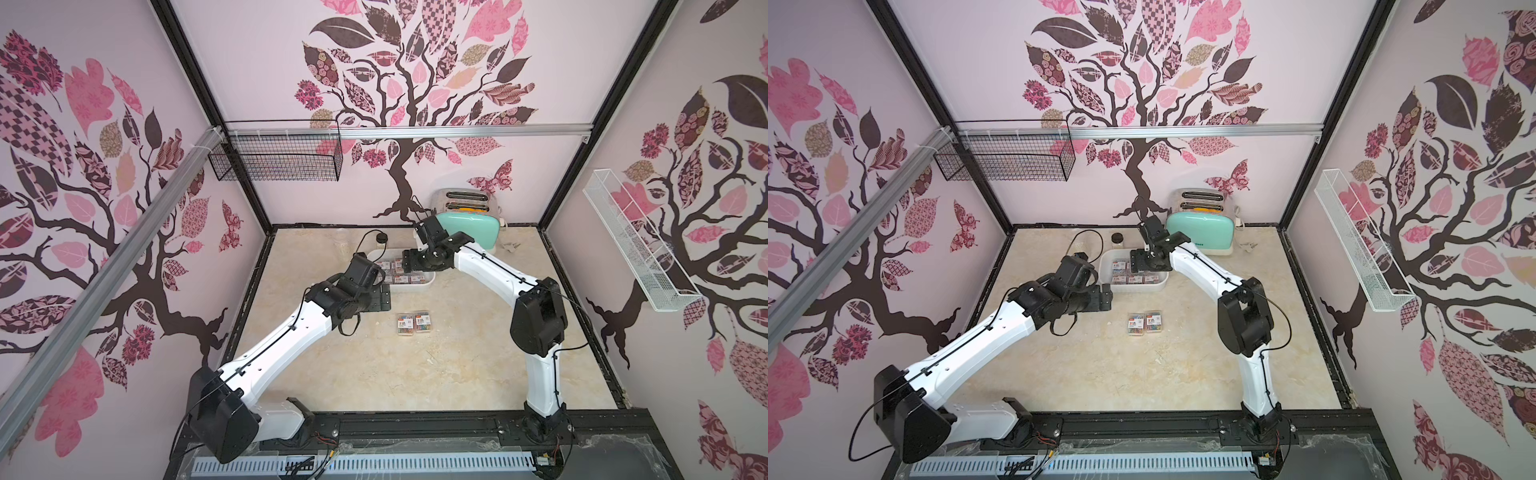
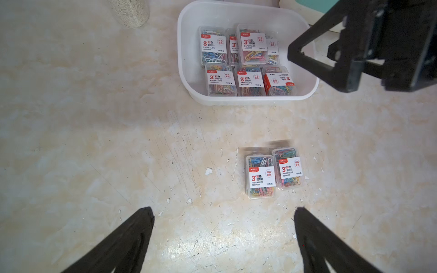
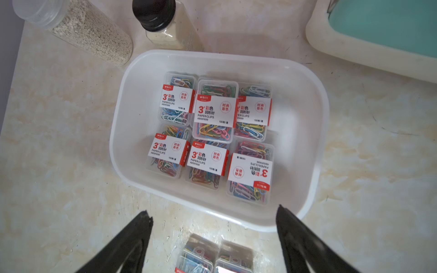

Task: Take the paper clips out of the storage box
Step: Place the boxed paper clips at the center of the board.

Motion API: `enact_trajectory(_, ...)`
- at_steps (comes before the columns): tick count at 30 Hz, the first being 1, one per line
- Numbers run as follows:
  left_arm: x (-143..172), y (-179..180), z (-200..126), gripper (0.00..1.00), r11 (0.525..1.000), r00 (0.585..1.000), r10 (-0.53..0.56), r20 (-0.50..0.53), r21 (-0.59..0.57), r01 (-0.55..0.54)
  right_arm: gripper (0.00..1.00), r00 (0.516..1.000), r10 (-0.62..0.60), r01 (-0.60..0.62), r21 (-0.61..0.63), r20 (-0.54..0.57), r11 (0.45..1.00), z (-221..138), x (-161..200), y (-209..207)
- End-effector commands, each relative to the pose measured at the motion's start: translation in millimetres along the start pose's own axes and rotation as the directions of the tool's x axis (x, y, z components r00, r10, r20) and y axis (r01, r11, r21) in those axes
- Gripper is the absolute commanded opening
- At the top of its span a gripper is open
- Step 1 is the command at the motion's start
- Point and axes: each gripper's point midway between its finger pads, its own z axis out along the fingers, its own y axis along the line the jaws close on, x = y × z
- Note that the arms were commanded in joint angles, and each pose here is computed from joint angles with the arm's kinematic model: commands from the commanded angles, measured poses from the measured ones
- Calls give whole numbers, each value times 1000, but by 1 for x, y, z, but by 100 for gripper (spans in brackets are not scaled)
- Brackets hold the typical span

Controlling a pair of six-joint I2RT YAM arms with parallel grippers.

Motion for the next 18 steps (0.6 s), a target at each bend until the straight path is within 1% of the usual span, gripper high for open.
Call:
enact_trajectory(1, 4, 5, -10, 98, 1000, 1000, 17, -7, 14, -16, 86, 1000, -30, 30, 41, -6, 999, 25, -4, -2)
enact_trajectory(7, 0, 6, -30, 98, 998, 998, 8, 55, 65, -12, 87, 997, -72, 72, 62, 9, 996, 48, -8, 4)
enact_trajectory(13, 2, 13, -36, 98, 997, 999, 2, 48, 72, -5, 88, 995, -101, 100, 96, 4, 990, 72, -6, 7)
enact_trajectory(18, 4, 15, -38, 98, 997, 999, 9, 46, 76, -12, 88, 993, -117, 114, 147, 13, 983, 85, -5, 4)
